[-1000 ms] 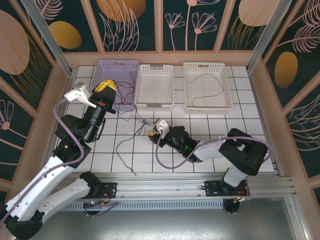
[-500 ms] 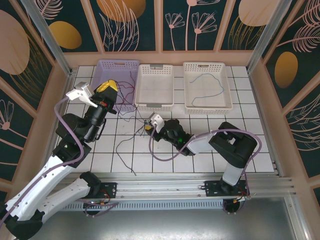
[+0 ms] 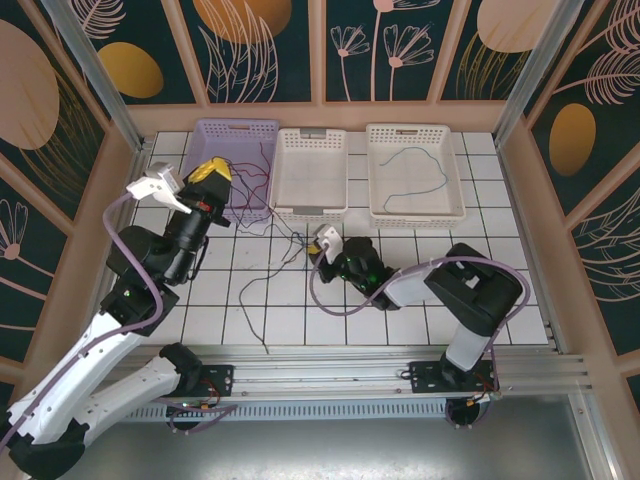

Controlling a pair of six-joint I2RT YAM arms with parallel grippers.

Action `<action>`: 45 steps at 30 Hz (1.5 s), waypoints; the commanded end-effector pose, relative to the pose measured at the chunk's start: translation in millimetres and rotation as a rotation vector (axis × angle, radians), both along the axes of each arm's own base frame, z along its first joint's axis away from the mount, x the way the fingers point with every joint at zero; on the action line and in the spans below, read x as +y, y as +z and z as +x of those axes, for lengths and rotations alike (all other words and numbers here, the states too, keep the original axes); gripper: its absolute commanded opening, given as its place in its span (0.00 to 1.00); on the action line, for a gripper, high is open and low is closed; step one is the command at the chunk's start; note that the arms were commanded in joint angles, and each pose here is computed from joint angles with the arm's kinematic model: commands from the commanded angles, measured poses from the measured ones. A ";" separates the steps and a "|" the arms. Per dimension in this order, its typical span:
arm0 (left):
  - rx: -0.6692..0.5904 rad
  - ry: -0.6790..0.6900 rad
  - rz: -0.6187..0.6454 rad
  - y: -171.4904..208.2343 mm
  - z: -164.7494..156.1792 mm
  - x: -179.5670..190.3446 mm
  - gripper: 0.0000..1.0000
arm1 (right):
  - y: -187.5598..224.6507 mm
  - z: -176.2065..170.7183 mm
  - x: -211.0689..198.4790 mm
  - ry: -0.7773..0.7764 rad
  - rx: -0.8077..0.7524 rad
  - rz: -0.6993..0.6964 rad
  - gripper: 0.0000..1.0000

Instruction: Untangle the cables

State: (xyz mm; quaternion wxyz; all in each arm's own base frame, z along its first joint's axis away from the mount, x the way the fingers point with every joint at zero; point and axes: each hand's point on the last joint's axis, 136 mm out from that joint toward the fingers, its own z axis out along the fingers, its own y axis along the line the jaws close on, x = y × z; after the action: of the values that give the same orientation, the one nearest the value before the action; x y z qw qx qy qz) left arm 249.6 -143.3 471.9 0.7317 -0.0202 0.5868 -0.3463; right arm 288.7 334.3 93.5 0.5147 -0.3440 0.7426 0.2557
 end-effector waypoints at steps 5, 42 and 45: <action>-0.047 0.167 0.063 40.1 -15.4 39.7 0.00 | -16.4 17.9 -68.2 -0.316 0.124 -0.003 0.00; 0.147 0.565 0.372 59.2 -12.8 106.5 0.00 | -4.6 -24.7 -365.7 -1.385 0.380 0.389 0.00; 0.171 0.618 0.385 57.2 -12.7 115.0 0.00 | -9.5 -33.4 -387.3 -1.459 0.415 0.448 0.00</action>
State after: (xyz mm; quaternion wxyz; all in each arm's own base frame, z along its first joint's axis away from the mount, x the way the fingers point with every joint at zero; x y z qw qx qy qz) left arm 240.2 -45.2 529.0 0.7419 -0.0575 0.6677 -0.0224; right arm 271.3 -42.2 105.8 0.4995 0.3577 0.7871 0.0539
